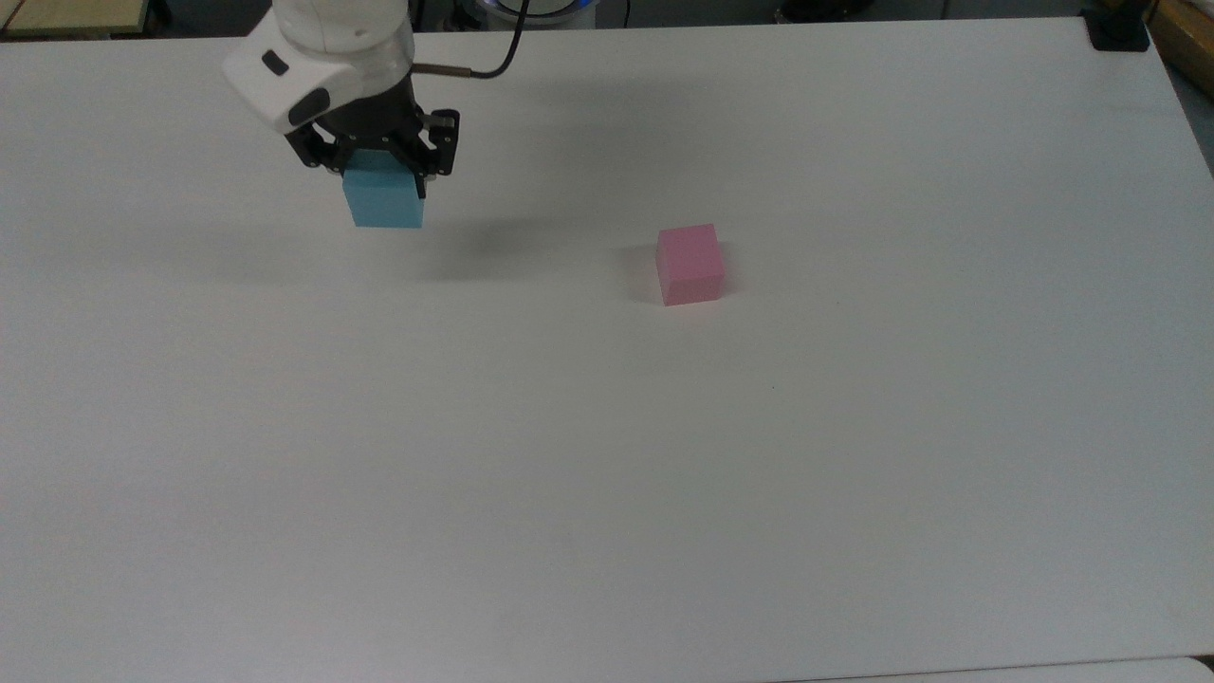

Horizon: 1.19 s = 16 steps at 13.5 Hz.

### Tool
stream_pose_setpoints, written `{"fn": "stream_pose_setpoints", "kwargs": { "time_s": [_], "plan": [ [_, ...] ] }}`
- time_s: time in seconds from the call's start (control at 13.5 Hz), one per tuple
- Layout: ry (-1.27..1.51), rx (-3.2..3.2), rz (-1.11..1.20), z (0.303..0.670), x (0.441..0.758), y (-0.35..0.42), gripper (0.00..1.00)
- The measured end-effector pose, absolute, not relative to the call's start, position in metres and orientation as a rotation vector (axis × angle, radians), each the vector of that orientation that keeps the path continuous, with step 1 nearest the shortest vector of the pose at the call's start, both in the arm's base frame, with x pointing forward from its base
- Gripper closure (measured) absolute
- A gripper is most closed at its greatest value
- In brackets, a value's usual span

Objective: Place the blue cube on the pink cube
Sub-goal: 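Lift the light-blue cube off the table, then carry the light-blue cube over the pink cube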

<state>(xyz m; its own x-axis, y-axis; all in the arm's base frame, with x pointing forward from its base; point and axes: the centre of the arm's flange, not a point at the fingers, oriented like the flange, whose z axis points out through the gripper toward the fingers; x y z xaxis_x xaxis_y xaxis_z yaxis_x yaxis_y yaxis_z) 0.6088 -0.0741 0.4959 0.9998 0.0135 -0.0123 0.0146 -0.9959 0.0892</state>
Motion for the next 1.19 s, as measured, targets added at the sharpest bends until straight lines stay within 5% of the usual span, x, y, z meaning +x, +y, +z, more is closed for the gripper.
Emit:
{"fn": "stream_pose_setpoints", "kwargs": {
  "time_s": [0.44,1.19],
  "plan": [
    [0.042,3.068,0.022,0.521,0.612,-0.045,0.39],
    [0.09,3.106,0.011,0.509,0.592,0.161,0.39]
  ]
}}
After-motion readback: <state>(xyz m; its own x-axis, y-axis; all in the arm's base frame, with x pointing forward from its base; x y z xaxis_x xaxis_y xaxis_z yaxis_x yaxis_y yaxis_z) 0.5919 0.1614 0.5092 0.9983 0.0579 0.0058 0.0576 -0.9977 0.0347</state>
